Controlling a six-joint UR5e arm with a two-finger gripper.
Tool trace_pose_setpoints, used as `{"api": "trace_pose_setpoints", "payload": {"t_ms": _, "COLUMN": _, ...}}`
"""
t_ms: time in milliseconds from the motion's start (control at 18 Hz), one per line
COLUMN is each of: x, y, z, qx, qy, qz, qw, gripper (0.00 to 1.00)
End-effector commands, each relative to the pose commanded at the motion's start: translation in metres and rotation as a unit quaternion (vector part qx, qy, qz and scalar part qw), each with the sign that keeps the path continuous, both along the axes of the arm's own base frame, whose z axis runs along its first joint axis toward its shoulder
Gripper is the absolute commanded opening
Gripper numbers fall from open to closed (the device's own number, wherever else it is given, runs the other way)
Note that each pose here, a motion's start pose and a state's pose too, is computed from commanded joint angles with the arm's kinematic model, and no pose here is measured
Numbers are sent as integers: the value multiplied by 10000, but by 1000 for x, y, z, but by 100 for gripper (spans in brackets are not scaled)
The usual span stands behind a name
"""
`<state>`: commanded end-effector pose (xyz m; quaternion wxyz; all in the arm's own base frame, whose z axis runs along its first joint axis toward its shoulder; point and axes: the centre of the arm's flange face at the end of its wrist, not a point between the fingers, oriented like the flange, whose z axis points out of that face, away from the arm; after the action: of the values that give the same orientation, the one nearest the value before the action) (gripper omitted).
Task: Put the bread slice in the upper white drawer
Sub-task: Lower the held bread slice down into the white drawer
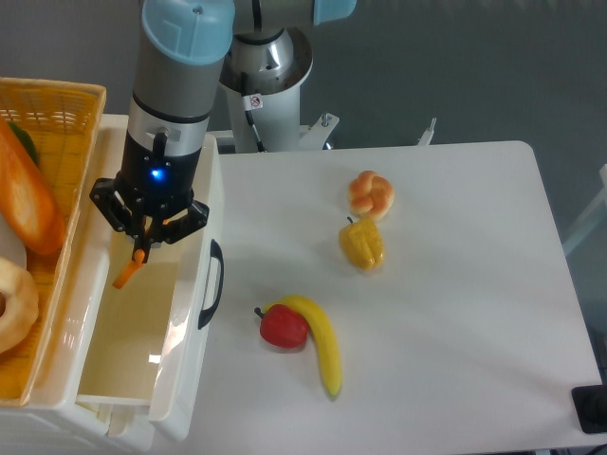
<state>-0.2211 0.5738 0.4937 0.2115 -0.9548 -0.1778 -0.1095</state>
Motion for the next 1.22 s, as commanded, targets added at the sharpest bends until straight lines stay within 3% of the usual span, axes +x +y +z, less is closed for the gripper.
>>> {"api": "trace_pose_setpoints", "payload": {"t_ms": 889, "x": 3, "y": 15, "z": -20, "qx": 0, "qy": 23, "qz": -109, "qw": 9999, "gripper": 0}}
{"api": "trace_pose_setpoints", "payload": {"t_ms": 1056, "x": 6, "y": 24, "z": -32, "qx": -188, "qy": 325, "qz": -83, "qw": 9993, "gripper": 0}}
{"api": "trace_pose_setpoints", "payload": {"t_ms": 1222, "x": 11, "y": 28, "z": -33, "qx": -186, "qy": 357, "qz": -113, "qw": 9991, "gripper": 0}}
